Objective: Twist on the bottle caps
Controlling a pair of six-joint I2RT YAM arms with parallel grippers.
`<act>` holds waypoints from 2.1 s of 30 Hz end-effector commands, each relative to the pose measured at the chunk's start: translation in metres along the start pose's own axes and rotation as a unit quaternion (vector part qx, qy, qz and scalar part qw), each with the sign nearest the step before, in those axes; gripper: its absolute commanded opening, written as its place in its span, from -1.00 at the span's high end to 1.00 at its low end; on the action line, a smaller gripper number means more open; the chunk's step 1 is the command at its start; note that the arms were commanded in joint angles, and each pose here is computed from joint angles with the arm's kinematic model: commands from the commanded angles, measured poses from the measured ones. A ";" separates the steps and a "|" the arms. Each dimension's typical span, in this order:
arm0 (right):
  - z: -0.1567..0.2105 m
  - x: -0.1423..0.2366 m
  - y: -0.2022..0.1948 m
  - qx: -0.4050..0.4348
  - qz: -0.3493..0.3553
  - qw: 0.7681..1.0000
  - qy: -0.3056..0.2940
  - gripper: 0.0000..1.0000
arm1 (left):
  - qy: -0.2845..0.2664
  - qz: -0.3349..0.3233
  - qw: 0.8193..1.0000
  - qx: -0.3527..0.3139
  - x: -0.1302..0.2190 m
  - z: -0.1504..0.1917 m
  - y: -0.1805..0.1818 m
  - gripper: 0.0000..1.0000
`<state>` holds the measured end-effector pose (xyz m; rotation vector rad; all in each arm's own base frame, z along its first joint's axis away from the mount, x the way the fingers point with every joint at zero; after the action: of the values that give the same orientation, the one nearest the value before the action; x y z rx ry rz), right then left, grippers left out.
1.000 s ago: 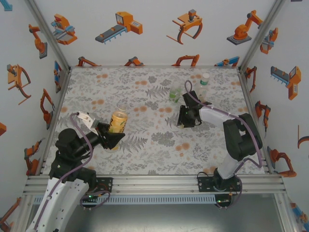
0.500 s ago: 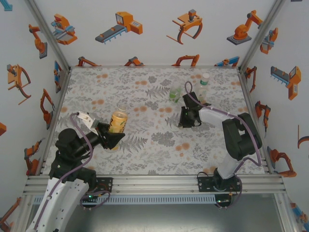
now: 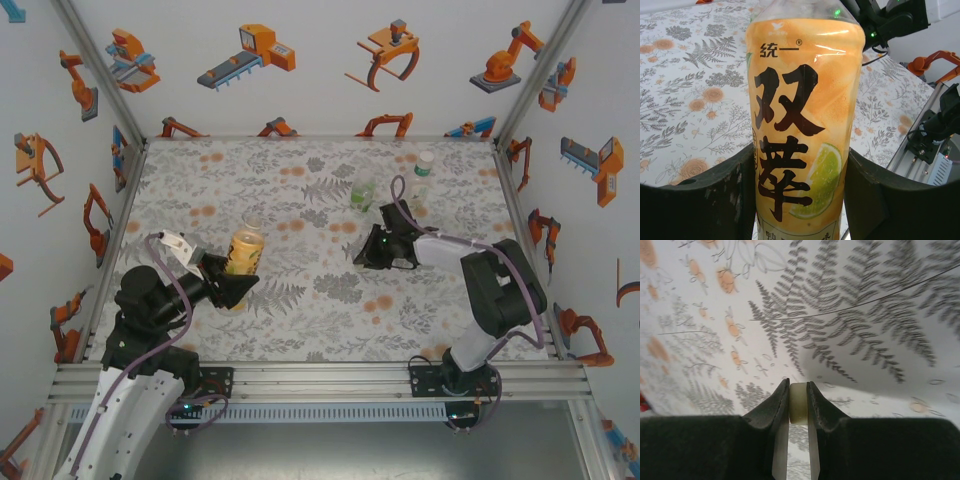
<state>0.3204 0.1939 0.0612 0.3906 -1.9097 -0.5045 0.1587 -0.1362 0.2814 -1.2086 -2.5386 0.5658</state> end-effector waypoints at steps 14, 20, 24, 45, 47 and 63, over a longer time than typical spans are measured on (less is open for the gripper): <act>0.049 -0.020 0.025 -0.062 -0.080 0.995 0.007 0.53 | -0.019 0.011 1.000 0.002 0.002 -0.010 -0.007 0.89; 0.059 -0.014 0.008 -0.031 -0.017 0.999 0.018 0.38 | -0.019 0.012 1.000 0.004 0.002 -0.010 -0.007 0.89; 0.059 -0.007 0.003 -0.008 0.011 1.000 0.022 0.33 | -0.019 0.012 1.000 0.004 0.002 -0.010 -0.007 0.89; 0.039 -0.014 0.036 0.156 0.134 0.975 0.087 0.13 | -0.019 0.011 1.000 -0.001 0.006 -0.014 -0.011 0.89; 0.041 -0.018 0.041 0.180 0.152 0.967 0.100 0.12 | -0.019 0.009 1.000 -0.001 0.007 -0.013 -0.011 0.89; 0.061 -0.018 0.052 0.242 0.193 0.939 0.150 0.14 | -0.022 0.008 1.000 0.002 0.007 -0.011 -0.010 0.89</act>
<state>0.2756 0.2661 0.0563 0.3982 -1.7697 0.2126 0.1555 -0.1346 0.2810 -1.1943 -2.5255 0.5964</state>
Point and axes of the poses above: each hand's point on the last joint's axis, 136 mm out from that joint toward the fingers, its own x axis back along the fingers, its own y axis along the line the jaws close on, z = x × y, the point moved 3 cm from there along x, back along the fingers, and after that the axes turned 13 degrees about x, right-handed, at the moved point
